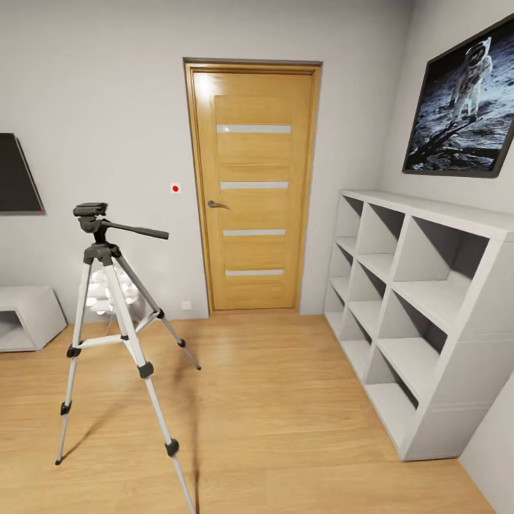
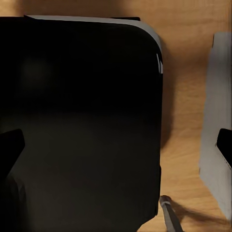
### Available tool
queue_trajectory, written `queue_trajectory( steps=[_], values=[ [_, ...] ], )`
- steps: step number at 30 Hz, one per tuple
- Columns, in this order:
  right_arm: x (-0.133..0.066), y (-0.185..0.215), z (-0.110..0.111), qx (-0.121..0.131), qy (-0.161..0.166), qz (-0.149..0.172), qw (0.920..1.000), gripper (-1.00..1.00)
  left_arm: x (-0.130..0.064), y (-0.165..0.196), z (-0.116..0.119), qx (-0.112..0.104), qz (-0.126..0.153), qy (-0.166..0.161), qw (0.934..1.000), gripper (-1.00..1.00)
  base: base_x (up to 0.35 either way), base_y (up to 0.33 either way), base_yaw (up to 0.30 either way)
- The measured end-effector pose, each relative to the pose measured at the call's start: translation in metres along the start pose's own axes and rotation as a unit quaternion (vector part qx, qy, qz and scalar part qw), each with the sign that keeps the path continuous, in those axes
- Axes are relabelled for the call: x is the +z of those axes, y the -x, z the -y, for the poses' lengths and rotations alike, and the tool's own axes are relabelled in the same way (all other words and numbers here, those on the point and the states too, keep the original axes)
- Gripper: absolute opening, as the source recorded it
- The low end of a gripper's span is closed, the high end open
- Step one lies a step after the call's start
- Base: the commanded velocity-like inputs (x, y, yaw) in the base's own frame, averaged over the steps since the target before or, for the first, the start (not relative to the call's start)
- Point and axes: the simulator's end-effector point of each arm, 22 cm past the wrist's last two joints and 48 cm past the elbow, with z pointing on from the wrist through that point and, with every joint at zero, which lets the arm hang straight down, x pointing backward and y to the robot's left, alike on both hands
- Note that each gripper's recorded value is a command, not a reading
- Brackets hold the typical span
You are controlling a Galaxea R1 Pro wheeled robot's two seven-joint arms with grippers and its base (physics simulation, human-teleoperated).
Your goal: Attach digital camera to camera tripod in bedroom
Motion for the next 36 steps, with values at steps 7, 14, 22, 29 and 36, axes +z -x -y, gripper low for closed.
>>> queue_trajectory(
  steps=[7,14,22,29,36],
  values=[
    [0.000,0.000,0.000,0.000,0.000,0.000,1.0000,1.00,0.000,0.000,0.000,0.000,0.000,0.000,1.0000,1.00,0.049,-0.036,0.001],
    [0.000,0.000,0.001,0.000,-0.001,0.000,1.0000,1.00,0.000,0.000,0.000,0.000,0.000,0.000,1.0000,1.00,0.008,-0.006,0.000],
    [0.000,0.000,0.000,0.000,0.000,0.000,1.0000,1.00,0.000,0.000,0.000,0.000,0.000,0.000,1.0000,1.00,0.001,-0.001,0.000],
    [0.000,0.000,0.002,0.000,-0.001,0.000,1.0000,1.00,0.000,0.000,0.000,0.001,0.000,0.000,1.0000,1.00,0.000,0.000,0.000],
    [0.000,0.001,0.000,-0.002,0.000,0.001,1.0000,1.00,0.000,0.012,-0.003,0.003,0.012,0.002,0.9999,1.00,0.000,0.000,0.000]
  ],
)
